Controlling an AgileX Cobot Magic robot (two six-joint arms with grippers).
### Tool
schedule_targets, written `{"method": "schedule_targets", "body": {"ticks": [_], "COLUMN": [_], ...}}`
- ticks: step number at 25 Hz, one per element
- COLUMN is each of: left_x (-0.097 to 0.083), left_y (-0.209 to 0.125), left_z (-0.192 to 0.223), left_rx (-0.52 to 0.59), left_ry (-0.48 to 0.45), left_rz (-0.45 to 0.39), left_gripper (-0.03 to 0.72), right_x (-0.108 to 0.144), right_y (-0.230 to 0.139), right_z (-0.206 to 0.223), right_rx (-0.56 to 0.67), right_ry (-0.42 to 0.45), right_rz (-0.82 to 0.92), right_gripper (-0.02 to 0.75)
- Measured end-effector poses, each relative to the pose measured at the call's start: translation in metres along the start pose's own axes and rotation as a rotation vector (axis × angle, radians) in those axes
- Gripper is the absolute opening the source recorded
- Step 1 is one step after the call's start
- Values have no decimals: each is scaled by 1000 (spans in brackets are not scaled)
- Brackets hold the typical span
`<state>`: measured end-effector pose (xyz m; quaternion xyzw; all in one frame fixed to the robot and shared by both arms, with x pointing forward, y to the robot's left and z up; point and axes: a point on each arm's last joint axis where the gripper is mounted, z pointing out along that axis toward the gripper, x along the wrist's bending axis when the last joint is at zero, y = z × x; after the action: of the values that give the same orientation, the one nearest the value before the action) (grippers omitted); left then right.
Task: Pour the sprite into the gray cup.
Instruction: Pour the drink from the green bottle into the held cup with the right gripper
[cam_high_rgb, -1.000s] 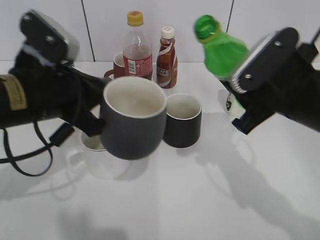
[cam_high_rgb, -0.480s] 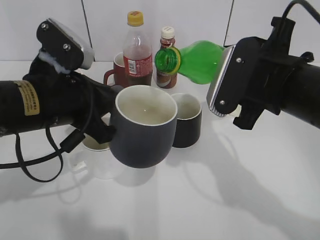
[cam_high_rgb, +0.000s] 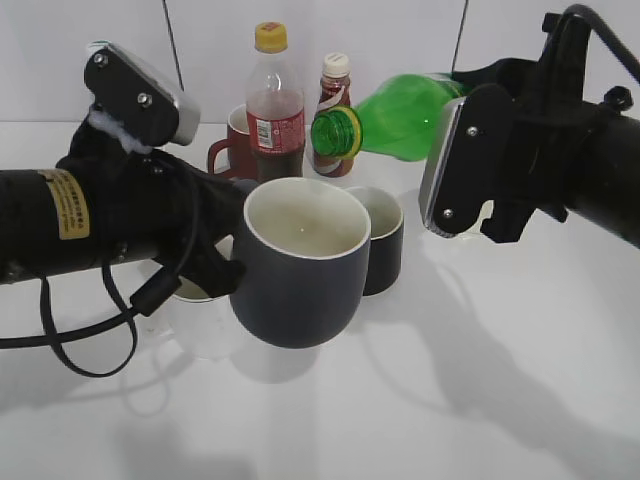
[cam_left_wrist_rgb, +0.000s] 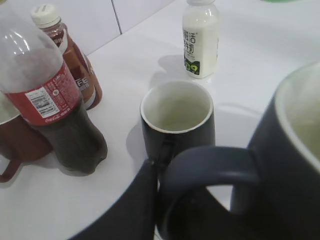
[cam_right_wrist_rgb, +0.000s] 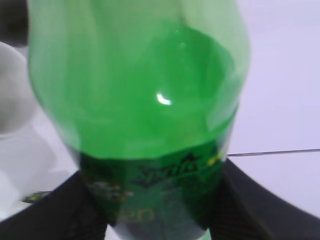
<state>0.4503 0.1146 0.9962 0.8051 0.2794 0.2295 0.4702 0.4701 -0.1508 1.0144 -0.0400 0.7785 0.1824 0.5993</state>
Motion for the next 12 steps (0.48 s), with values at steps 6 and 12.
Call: {"method": "schedule_targets", "body": {"ticks": [6, 12], "left_x": [0, 0], "left_y": [0, 0], "left_z": [0, 0], "left_rx": [1, 2], "left_ry": [1, 1], "left_rz": [-2, -3], "left_gripper": [62, 62], "right_x": [-2, -4], "right_y": [0, 0], "right_z": [0, 0], "right_rx": [2, 5], "right_ry": [-25, -49], "right_rz": [-62, -89], "right_gripper": [376, 376]}}
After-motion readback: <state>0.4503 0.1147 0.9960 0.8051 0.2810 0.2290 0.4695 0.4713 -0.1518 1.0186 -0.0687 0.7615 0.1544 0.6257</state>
